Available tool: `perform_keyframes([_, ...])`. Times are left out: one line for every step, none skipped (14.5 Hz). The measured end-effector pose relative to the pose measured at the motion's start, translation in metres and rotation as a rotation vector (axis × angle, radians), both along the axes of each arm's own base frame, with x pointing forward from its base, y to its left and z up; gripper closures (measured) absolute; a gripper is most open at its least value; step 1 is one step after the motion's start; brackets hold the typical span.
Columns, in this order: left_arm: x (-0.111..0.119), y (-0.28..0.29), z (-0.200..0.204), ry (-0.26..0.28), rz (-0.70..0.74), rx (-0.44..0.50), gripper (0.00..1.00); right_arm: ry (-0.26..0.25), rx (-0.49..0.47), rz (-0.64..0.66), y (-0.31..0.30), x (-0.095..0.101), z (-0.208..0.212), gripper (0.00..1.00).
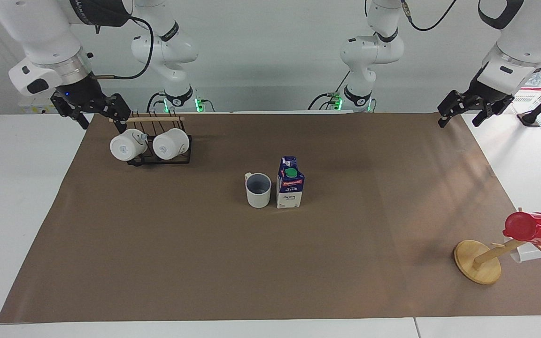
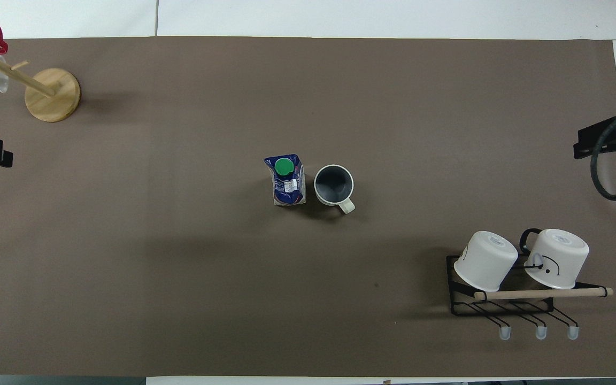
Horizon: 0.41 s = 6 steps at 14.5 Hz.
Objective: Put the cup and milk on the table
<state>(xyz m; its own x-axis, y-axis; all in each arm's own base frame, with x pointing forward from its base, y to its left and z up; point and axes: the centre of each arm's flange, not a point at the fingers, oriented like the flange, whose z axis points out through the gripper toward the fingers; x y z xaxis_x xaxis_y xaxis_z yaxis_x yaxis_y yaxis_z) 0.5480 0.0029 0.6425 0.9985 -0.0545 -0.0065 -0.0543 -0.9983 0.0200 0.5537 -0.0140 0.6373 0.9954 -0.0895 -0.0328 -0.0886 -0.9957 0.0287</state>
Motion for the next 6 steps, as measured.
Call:
perform_keyframes([0.0,0.0,0.0,0.0,0.0,0.0,0.0,0.0,0.0,0.0,-0.0001,0.0,0.0,0.0])
perform_keyframes([0.0,0.0002,-0.0001,0.0,0.0,0.0,0.0,0.0,0.0,0.0,-0.0001,0.0,0.0,0.0])
perform_keyframes([0.0,0.0008,-0.0002,0.0,0.001,0.0,0.0,0.0,0.0,0.0,-0.0001,0.0,0.0,0.0])
perform_keyframes([0.0,0.0017,-0.0004,0.001,0.003,0.0,0.0,0.0,0.0,0.0,-0.0001,0.0,0.0,0.0])
perform_keyframes([0.0,0.0021,-0.0006,0.001,0.004,0.0,0.0,0.0,0.0,0.001,-0.0001,0.0,0.0,0.0])
perform_keyframes([0.0,0.0019,-0.0007,0.001,0.003,0.0,0.0,0.0,0.0,0.001,-0.0002,0.0,0.0,0.0])
